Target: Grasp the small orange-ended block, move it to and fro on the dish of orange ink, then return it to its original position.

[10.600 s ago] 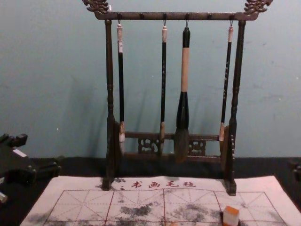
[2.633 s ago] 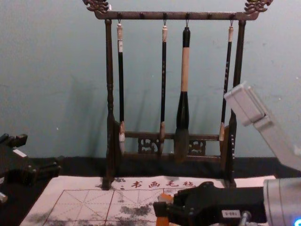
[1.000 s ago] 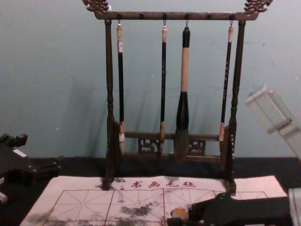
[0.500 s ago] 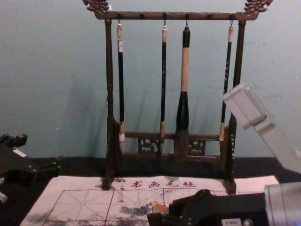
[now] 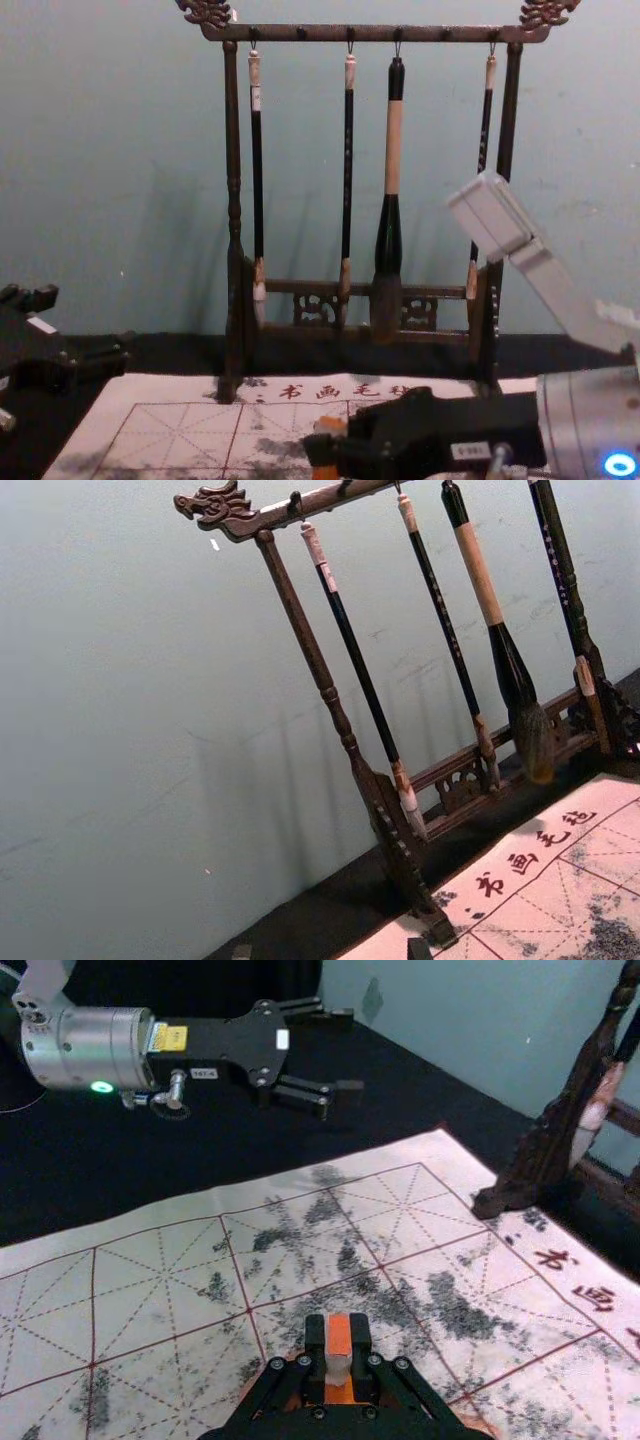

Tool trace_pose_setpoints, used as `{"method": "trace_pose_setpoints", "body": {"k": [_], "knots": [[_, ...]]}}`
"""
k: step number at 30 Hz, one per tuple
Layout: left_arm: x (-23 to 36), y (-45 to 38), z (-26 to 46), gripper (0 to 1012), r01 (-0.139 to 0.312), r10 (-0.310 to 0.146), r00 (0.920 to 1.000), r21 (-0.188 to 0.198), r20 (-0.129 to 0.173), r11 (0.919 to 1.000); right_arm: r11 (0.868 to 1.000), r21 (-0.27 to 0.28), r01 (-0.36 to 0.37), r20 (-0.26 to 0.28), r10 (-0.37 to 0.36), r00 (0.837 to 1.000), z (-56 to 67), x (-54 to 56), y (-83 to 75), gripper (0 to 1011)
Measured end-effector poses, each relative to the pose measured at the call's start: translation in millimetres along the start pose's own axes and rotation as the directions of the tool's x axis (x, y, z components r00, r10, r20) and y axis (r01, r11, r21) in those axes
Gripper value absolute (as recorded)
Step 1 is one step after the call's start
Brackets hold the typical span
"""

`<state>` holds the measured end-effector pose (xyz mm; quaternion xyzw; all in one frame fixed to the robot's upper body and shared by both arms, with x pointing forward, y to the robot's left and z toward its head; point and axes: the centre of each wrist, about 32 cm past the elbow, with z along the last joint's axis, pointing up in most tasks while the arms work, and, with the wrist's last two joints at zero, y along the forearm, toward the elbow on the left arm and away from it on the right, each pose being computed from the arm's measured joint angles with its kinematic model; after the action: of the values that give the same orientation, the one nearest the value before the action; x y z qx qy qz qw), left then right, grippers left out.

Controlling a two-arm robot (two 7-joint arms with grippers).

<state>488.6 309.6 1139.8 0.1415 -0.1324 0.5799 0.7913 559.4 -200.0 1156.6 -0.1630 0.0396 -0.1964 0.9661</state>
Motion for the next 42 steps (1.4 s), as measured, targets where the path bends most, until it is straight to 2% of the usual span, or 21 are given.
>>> {"method": "trace_pose_setpoints", "body": {"k": [8, 23, 32, 42], "knots": [[0.0, 0.0, 0.0, 1001, 0.0, 0.0, 1.0, 0.0, 0.0, 1.0, 1.0, -0.012, 0.022, 0.011, -0.022, 1.0, 1.7, 4.5, -7.9, 110], [0.0, 0.0, 0.0, 1001, 0.0, 0.0, 1.0, 0.0, 0.0, 1.0, 0.998, -0.029, 0.051, 0.007, -0.051, 0.999, -2.7, 4.6, -26.3, 110], [0.0, 0.0, 0.0, 1001, 0.0, 0.0, 1.0, 0.0, 0.0, 1.0, 0.999, -0.03, 0.035, 0.004, -0.035, 0.999, -5.2, -1.4, -34.8, 109], [0.0, 0.0, 0.0, 1001, 0.0, 0.0, 1.0, 0.0, 0.0, 1.0, 1.0, -0.021, 0.0, -0.005, 0.0, 1.0, -6.3, -8.6, -30.5, 110]]}}
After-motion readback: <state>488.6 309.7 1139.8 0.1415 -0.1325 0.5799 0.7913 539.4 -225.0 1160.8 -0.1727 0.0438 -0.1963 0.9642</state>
